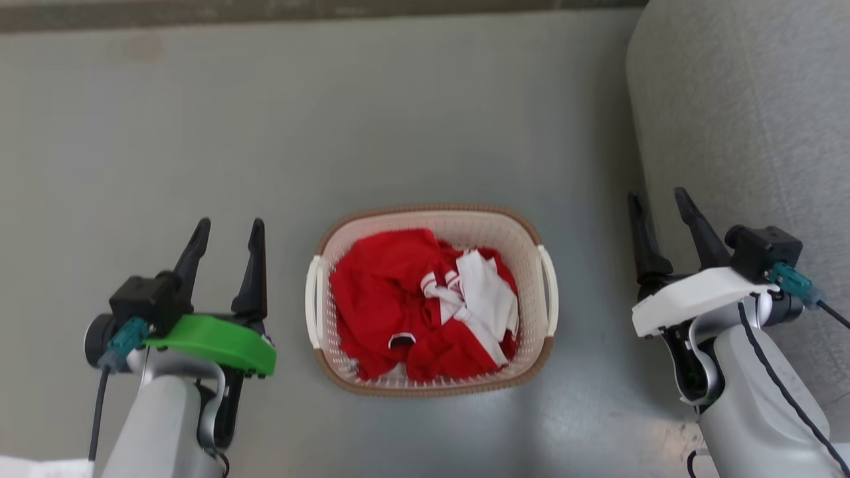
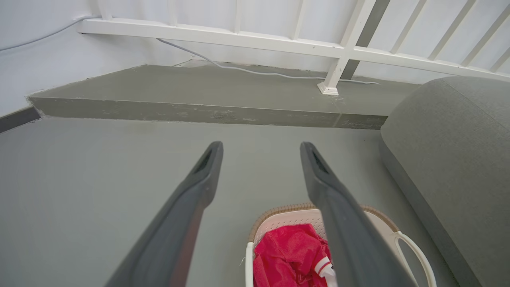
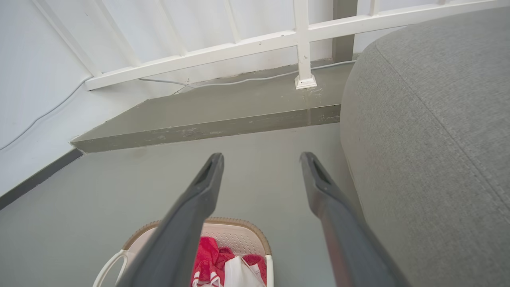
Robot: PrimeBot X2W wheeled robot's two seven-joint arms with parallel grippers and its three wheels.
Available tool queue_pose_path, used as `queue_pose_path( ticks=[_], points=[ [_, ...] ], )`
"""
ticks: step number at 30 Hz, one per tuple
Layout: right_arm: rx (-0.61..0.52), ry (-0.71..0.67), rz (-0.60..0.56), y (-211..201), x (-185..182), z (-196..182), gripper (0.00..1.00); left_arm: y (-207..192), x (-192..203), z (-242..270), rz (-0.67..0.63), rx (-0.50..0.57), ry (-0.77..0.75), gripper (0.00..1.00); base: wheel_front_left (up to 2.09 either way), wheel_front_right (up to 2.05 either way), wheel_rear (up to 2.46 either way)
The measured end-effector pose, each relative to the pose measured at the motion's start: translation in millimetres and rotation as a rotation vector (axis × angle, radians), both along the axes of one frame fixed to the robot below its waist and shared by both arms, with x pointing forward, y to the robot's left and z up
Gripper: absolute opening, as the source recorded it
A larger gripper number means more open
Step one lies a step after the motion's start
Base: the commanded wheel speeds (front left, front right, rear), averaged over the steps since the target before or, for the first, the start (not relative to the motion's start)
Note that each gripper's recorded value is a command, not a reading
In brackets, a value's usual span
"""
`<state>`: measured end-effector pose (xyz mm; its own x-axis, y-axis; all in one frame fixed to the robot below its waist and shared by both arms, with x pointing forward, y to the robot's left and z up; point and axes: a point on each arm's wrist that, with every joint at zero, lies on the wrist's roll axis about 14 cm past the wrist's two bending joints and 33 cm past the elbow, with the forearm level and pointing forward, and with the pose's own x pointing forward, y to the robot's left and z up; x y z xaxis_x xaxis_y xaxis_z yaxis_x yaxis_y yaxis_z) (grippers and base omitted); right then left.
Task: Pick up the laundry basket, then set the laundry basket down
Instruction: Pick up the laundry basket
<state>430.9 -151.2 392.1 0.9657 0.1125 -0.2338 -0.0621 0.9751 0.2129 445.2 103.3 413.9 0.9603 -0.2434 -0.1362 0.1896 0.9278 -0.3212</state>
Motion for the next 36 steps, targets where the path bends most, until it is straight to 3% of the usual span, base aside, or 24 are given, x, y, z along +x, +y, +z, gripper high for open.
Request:
queue_pose_path(
  ticks=[14, 20, 36],
  points=[
    [0.006, 0.269, 0.035, 9.7, -2.7, -97.9, 1.0, -20.4, 14.5, -86.7, -0.064, -0.009, 0.213, 1.0, 0.0, 0.0, 0.0],
    [0.003, 0.416, 0.086, 20.1, -11.0, -144.9, 1.0, -24.6, 4.5, -142.4, -0.088, -0.001, 0.387, 1.0, 0.0, 0.0, 0.0],
    [-0.008, 0.665, 0.192, 38.7, -32.0, -224.9, 1.0, -46.2, -2.4, -223.7, -0.153, -0.037, 0.637, 1.0, 0.0, 0.0, 0.0]
  ],
)
